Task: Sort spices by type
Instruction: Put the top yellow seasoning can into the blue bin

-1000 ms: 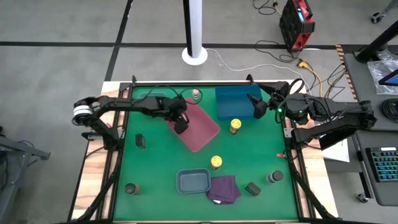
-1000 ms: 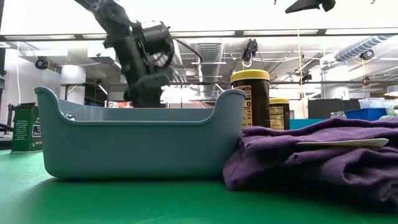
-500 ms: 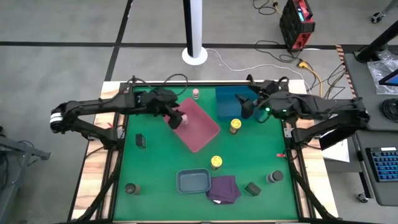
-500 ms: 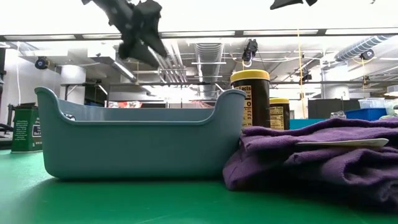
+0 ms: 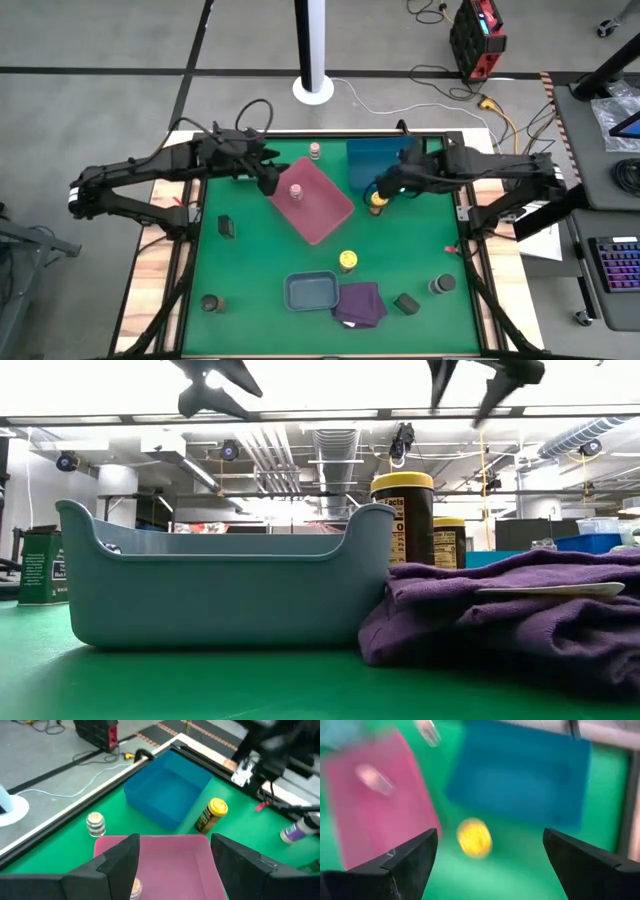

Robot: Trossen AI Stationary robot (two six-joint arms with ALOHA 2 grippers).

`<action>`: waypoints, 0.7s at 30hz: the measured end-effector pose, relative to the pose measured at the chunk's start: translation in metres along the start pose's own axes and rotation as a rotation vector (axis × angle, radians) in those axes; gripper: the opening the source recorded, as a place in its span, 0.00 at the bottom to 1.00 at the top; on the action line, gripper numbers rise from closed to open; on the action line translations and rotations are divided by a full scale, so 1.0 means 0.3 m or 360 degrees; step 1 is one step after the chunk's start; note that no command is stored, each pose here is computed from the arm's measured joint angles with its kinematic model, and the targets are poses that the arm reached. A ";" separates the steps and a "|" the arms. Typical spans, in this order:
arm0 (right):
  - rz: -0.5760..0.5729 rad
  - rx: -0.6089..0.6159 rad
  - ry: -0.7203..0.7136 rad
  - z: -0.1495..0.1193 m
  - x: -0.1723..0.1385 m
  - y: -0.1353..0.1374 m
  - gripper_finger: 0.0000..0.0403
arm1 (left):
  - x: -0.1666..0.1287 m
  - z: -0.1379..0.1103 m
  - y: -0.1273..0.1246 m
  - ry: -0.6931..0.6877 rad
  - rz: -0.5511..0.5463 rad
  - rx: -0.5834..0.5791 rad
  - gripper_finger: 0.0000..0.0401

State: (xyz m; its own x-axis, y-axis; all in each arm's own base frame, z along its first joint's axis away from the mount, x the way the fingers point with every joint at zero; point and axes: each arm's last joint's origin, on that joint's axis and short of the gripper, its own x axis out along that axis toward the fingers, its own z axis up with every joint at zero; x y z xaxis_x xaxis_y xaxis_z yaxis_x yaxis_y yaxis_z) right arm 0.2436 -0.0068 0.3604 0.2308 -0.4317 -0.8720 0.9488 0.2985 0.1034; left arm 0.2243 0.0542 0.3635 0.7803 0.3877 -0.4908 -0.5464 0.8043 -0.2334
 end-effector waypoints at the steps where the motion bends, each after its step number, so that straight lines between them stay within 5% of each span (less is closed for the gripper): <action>1: -0.0057 0.0010 0.0104 -0.007 0.019 0.000 0.87 | -0.005 0.004 0.000 -0.0012 0.0002 -0.0013 0.57; 21: -0.0040 -0.0033 0.0785 0.128 0.390 0.101 0.87 | -0.019 -0.004 0.007 0.0061 0.0041 -0.0005 0.57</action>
State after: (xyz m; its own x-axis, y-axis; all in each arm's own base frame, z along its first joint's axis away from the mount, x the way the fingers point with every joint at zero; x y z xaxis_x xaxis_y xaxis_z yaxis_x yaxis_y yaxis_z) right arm 0.3077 -0.0809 0.2799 0.0735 0.0137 -0.9972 0.9471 0.3122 0.0740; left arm 0.2184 0.0532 0.3649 0.7537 0.3909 -0.5283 -0.5674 0.7927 -0.2229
